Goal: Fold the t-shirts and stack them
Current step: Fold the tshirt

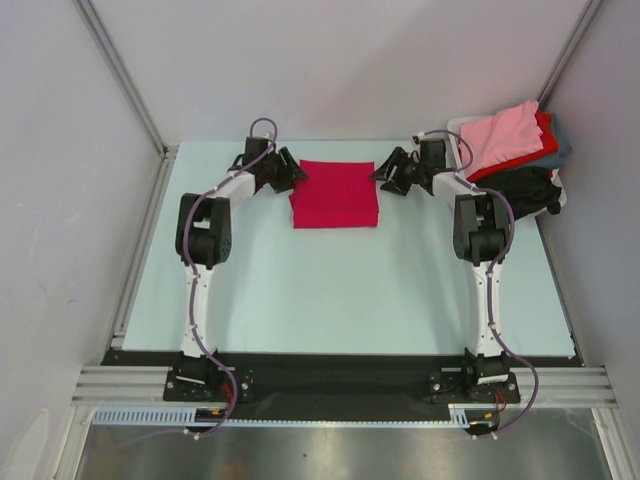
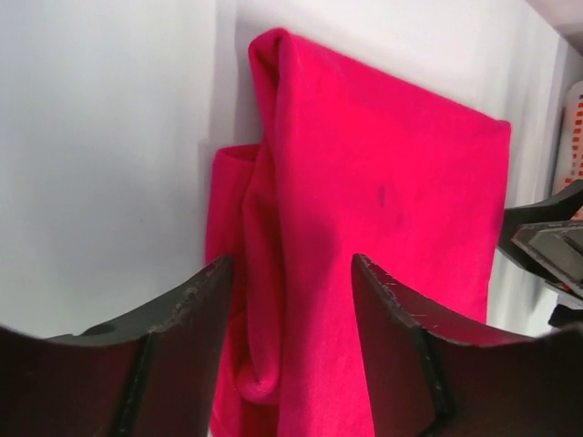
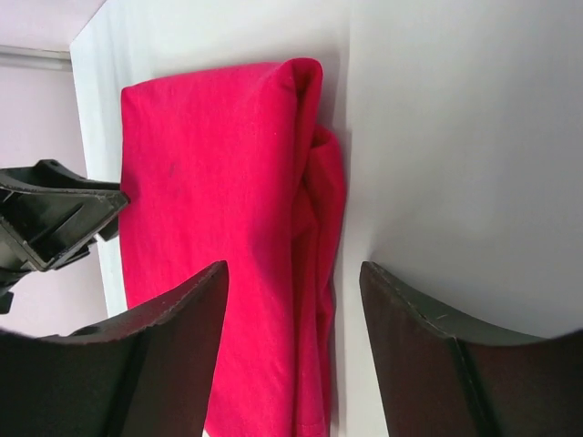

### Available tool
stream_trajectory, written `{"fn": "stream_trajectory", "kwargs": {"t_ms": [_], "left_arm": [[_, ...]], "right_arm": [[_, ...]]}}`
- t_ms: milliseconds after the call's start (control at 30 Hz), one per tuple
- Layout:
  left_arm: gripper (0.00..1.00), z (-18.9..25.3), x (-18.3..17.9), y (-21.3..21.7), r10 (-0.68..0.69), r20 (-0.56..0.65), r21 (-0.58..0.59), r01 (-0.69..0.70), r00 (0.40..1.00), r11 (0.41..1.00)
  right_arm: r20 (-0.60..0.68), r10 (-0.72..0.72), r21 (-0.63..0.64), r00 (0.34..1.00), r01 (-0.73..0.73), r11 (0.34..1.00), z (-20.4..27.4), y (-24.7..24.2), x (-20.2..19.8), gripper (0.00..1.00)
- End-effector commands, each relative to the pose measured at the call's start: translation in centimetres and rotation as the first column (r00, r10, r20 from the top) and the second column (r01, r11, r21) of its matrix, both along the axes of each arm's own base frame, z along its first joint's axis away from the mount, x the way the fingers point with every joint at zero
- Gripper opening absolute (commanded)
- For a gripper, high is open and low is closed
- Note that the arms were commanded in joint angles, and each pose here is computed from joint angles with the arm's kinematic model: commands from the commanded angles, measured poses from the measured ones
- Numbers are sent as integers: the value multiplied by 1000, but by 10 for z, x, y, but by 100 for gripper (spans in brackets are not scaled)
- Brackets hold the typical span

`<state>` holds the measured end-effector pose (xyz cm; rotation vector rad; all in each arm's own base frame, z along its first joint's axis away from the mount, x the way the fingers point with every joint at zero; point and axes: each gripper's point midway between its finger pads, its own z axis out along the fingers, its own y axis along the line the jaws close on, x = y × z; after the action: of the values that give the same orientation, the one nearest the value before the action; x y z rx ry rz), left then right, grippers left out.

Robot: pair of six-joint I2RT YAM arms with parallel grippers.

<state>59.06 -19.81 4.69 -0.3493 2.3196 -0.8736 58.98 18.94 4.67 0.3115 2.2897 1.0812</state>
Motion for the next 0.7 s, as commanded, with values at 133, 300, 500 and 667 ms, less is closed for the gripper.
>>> {"fn": "stream_trajectory", "kwargs": {"t_ms": [133,300,500,667], "left_arm": [[69,12,-11,10,33,19,32,-33,999,999],[66,14,-32,11,21,14,23,-21,1000,999],[60,22,-46,7,-5,57,-15,6,998,1000],[56,29,-56,-2,-34,73,-45,38,997,998]], "right_arm": [[-37,14,-89,999,-18,996,0,0,-21,65],[-54,27,-120,998,-33,992,-2,8,-36,54],[-65,55,-94,996,-61,994,-2,15,-47,45],[-63,58,-92,996,-63,994,4,14,-54,47]]}}
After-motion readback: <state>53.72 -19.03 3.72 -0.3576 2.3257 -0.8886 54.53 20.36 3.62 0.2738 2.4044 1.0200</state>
